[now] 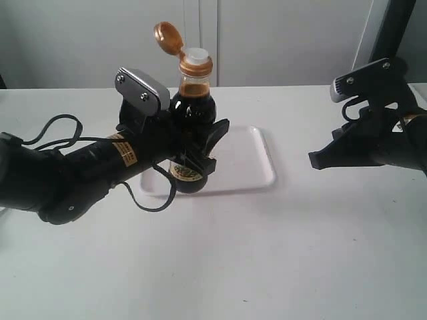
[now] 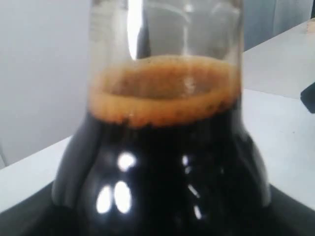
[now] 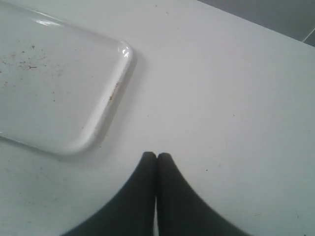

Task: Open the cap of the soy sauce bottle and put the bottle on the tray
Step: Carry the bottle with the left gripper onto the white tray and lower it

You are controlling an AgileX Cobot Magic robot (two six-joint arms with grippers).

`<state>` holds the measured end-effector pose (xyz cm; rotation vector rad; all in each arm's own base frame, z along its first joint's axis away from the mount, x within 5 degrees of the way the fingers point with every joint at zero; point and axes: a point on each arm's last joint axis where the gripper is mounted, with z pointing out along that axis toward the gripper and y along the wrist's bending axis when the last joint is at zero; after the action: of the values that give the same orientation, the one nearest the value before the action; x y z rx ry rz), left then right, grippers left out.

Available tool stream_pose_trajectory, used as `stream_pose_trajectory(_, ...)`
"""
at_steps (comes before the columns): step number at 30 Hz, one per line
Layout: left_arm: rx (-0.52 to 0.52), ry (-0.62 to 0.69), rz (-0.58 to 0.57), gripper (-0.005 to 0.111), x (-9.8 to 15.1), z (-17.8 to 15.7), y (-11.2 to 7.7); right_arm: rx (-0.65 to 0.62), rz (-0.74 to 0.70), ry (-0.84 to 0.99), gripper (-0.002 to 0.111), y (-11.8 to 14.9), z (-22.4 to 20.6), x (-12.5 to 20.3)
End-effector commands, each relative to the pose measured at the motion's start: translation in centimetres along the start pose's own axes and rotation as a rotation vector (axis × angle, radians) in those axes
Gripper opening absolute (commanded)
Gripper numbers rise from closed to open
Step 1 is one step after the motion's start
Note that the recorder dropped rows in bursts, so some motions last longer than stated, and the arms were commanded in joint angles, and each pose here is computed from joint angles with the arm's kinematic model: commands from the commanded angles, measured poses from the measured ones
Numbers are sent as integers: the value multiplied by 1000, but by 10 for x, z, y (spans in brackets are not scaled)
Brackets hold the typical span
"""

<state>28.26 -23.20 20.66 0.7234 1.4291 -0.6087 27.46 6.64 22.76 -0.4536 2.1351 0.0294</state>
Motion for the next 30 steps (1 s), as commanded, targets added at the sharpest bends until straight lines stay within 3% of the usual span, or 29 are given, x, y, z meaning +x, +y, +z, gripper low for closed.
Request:
stream_pose_trajectory(1,-17,-170,1,0,-24,13,4,16,0,-14,0,-3,1,-1)
stream_pose_trajectory(30,-148,-191,-49,0,1,64,28,32,0,-50,0,-5,1,-4)
